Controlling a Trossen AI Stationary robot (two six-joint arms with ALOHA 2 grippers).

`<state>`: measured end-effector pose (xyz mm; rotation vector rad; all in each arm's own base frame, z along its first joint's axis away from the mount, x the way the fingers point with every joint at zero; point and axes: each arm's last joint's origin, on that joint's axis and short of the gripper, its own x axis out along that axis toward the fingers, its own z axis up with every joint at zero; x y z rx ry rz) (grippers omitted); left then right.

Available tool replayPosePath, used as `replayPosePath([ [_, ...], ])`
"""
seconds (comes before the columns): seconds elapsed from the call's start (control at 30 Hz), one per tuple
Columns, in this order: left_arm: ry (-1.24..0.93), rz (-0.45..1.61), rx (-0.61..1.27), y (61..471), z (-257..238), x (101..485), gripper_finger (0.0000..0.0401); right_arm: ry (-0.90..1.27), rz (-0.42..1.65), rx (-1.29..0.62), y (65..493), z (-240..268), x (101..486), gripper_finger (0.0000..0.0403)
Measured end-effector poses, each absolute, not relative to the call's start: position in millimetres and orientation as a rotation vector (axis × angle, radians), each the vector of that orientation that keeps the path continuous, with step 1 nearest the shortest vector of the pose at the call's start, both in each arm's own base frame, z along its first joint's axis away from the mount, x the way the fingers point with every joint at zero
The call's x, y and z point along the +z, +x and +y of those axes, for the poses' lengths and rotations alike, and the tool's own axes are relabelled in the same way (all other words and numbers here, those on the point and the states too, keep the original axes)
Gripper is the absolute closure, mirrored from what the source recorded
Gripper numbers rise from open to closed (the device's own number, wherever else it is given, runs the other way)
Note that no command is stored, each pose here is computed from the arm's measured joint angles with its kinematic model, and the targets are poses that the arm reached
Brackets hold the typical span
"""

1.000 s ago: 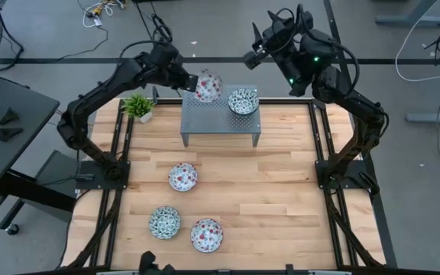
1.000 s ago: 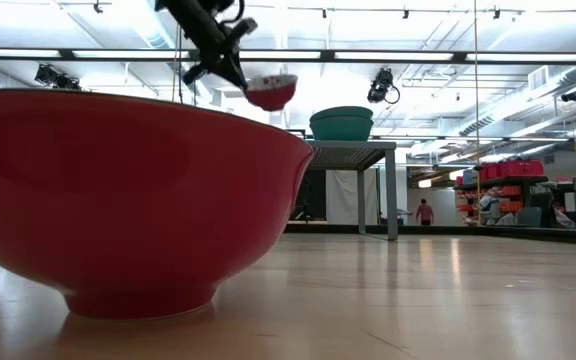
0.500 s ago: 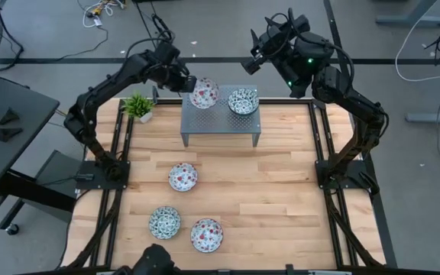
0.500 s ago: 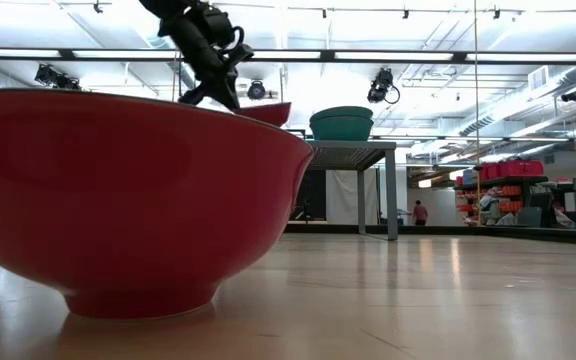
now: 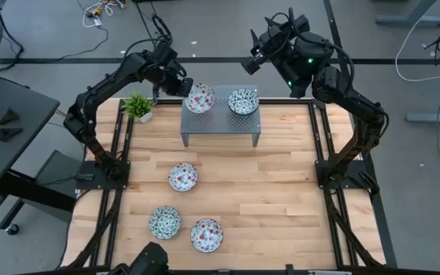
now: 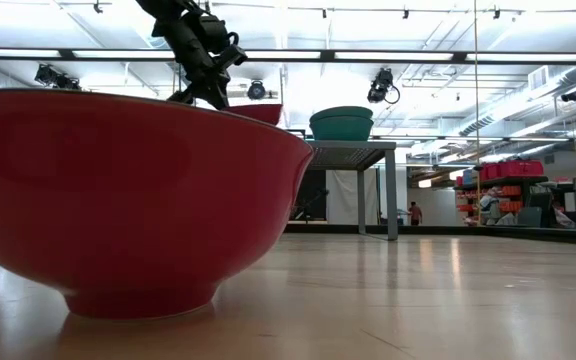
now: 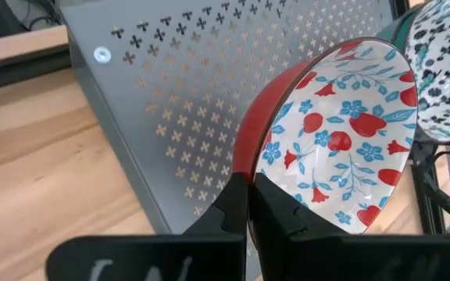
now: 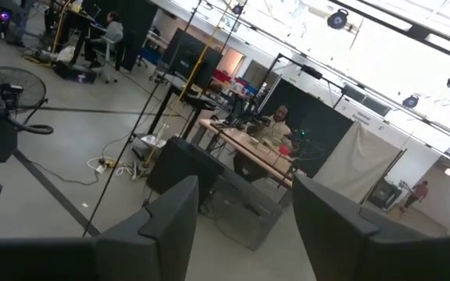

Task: Pick & Place Mini bowls
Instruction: Put the right red and white patterned bowl on the shelf

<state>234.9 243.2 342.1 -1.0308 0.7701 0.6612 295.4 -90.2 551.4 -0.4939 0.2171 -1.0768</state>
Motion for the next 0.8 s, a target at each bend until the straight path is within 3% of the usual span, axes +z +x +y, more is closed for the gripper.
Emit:
replayPosePath([
  [0.8,-1.111,0.876,0.704,245.3,243.1,321.6,0.0395,-0.489,0.214,-1.077,295.4,-90.2,551.4,0.0193],
])
